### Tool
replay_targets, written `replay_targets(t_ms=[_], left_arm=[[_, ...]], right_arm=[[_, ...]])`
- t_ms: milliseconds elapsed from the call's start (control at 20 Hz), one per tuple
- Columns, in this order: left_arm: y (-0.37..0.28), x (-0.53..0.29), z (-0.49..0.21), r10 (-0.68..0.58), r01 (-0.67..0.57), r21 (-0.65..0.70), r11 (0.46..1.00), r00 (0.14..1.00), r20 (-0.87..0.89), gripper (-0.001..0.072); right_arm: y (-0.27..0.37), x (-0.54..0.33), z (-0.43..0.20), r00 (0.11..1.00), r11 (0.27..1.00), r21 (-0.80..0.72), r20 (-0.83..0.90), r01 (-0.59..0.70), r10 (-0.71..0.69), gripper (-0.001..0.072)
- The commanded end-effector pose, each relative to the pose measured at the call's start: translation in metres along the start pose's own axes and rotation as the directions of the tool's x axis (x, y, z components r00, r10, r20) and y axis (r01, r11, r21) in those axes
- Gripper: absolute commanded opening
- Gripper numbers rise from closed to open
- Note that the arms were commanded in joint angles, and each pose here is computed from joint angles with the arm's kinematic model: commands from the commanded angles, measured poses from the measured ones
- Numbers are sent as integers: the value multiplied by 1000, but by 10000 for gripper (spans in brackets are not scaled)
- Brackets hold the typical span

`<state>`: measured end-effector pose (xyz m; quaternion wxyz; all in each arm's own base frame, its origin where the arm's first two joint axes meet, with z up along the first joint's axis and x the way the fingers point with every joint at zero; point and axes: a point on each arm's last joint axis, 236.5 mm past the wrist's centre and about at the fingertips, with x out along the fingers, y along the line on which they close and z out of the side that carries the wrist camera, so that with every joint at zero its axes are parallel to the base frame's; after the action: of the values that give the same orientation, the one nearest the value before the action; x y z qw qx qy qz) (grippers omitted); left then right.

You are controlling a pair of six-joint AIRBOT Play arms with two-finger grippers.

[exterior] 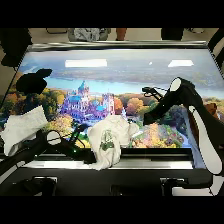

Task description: Fold the shirts.

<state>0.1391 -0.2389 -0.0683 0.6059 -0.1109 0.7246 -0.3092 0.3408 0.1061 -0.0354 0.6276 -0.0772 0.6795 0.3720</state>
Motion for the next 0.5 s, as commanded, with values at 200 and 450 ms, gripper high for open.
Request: replay_targets(t_ms=[200,450], left_arm=[[-8,38,2,-19,19,-87,996,1000,4,196],[-16,26,9,-30,32,-57,998,999,43,34]], right_arm=[[13,56,12,994,994,63,78,-87,82,706],[23,69,36,977,989,91,187,-118,99,700]])
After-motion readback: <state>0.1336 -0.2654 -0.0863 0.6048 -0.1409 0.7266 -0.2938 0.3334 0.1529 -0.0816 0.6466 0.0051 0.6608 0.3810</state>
